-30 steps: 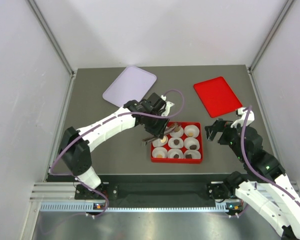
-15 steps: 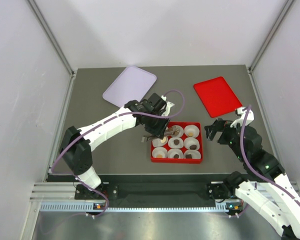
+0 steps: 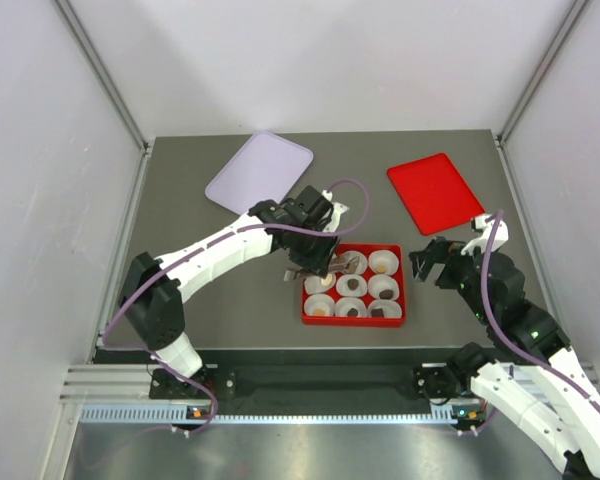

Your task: Pack the chocolate

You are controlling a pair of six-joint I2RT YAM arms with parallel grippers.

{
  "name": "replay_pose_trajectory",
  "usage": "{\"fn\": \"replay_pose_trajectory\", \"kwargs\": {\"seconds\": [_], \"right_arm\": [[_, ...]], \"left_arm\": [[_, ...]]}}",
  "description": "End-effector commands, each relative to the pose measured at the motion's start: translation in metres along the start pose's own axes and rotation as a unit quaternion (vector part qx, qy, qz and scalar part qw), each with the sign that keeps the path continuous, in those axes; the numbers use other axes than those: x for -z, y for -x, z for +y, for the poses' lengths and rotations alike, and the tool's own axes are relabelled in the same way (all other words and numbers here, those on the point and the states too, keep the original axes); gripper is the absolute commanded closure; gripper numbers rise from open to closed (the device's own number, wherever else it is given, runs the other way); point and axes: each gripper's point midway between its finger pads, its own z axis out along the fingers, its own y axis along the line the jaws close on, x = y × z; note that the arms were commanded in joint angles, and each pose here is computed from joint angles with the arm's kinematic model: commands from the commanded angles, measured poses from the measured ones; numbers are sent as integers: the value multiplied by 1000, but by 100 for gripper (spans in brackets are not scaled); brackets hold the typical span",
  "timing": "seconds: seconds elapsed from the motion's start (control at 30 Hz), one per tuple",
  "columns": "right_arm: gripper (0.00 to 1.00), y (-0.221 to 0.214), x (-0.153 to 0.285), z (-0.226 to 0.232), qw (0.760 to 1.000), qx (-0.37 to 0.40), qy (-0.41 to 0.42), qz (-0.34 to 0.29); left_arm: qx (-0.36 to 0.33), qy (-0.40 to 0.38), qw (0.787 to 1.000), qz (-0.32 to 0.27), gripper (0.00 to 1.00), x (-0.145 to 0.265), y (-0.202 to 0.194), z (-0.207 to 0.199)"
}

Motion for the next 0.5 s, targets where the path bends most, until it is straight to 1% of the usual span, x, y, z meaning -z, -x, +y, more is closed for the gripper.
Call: {"fn": "replay_pose_trajectory", "kwargs": {"seconds": [0.0, 0.13, 0.4, 0.43, 0.47], "right_arm": [[0, 16, 4, 3, 1000, -10, 5, -27], [0, 16, 3, 3, 1000, -10, 4, -26], [0, 18, 4, 4, 1000, -12, 7, -28], [0, 18, 4, 4, 1000, -13, 7, -28], [0, 17, 5, 4, 1000, -12, 8, -27]], "left_arm": [[-13, -6, 999, -44, 55, 14, 25, -8], [-13, 1, 998, -57, 56, 19, 33, -7], [-4, -4, 992, -129, 60, 61, 72, -20], [0, 3, 991, -136, 60, 64, 76, -18], [5, 26, 987, -156, 60, 69, 87, -11]]}}
